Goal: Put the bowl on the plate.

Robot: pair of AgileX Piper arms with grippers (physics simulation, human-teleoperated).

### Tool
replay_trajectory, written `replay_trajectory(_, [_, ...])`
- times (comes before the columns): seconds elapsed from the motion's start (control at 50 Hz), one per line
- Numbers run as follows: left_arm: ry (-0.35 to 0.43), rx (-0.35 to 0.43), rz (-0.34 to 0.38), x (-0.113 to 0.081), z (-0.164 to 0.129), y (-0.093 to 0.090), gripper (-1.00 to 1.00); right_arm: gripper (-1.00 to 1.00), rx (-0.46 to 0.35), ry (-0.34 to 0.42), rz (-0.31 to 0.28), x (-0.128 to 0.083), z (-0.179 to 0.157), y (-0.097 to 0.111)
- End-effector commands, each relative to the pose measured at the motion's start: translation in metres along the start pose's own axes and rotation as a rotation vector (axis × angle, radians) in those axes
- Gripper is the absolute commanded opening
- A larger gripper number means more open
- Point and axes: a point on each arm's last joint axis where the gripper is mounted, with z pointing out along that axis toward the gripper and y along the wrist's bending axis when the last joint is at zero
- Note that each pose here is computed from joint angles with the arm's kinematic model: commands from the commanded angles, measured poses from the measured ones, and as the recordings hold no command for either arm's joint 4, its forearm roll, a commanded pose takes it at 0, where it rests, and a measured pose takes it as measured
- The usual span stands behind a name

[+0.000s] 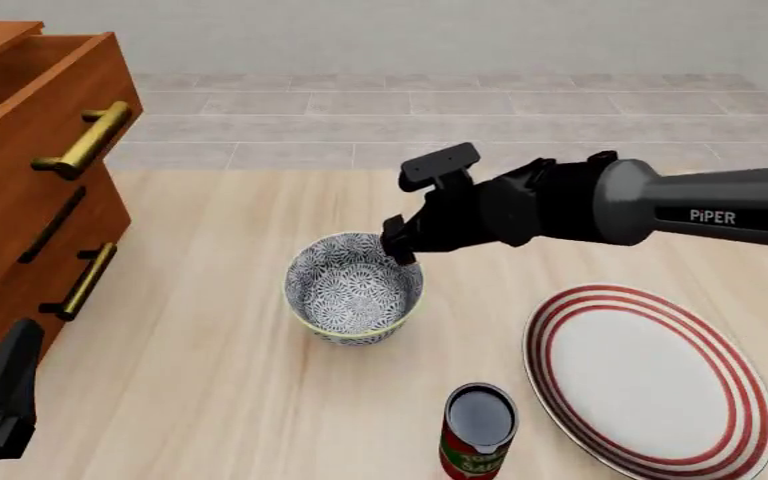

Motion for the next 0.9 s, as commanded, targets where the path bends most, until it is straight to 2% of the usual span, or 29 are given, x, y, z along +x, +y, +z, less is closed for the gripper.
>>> replay_trajectory(0.02, [0.000,0.000,0.000,0.000,0.000,0.000,1.00,1.00,-0.006,0.038,0.000,0.010,0.014,0.004])
replay_trajectory(0.4, [0.000,0.000,0.000,0.000,0.000,0.000,1.00,1.00,-0.027,0.071,0.017,0.028,0.026,0.017])
replay_trajectory(0.9, [0.000,0.000,0.000,0.000,0.000,0.000,1.00,1.00,-0.018,0.092,0.040,0.043,0.034,0.013])
